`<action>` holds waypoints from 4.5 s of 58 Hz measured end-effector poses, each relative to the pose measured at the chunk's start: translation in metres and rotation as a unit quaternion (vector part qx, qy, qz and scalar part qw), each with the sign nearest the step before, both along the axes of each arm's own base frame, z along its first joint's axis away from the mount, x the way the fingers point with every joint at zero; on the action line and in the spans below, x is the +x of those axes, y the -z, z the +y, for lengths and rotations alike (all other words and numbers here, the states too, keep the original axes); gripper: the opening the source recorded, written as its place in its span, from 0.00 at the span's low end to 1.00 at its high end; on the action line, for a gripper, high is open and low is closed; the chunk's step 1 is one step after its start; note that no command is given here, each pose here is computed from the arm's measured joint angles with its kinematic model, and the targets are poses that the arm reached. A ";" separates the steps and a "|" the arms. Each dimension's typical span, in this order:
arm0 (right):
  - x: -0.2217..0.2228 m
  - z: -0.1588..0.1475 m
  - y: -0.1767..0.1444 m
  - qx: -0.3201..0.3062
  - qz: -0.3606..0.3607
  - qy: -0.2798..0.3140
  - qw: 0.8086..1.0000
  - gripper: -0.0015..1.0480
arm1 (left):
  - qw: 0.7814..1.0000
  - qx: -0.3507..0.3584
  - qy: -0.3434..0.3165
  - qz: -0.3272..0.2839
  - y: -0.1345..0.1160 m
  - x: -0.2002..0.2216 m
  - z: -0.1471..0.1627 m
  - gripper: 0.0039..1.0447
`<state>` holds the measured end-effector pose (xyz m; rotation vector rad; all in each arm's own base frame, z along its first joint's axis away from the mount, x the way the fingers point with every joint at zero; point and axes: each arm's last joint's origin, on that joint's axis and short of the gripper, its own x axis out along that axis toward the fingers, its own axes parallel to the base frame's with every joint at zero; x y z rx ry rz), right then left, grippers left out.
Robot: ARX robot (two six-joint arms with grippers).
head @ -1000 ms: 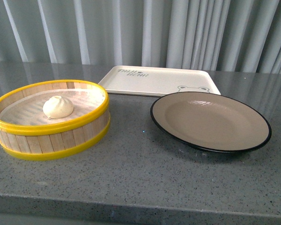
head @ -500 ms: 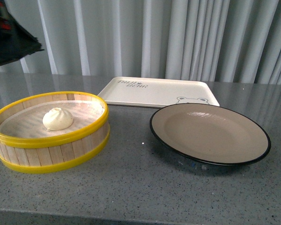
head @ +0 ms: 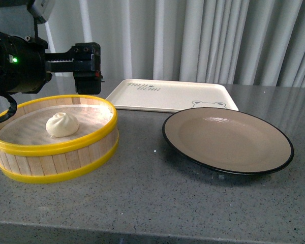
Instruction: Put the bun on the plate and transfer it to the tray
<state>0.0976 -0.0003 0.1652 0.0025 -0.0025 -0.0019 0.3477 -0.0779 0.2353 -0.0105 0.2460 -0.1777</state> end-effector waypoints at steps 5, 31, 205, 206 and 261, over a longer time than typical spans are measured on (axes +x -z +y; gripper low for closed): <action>0.000 0.000 0.000 0.000 0.000 0.000 1.000 0.92 | 1.000 0.013 0.001 0.009 0.008 0.004 -0.003 0.94; 0.000 0.000 0.000 0.000 0.000 0.000 1.000 0.92 | 0.998 0.044 -0.032 0.017 0.026 0.038 -0.006 0.94; 0.000 0.000 0.000 0.000 0.000 0.000 1.000 0.92 | 0.996 0.083 0.020 0.027 -0.032 0.025 -0.038 0.03; 0.000 0.000 0.000 0.000 0.000 0.000 1.000 0.92 | 0.996 0.083 0.030 0.024 -0.034 0.023 -0.044 0.03; 0.000 0.000 0.000 0.000 0.000 0.000 1.000 0.92 | 0.955 0.173 0.235 0.043 -0.005 0.012 -0.223 0.03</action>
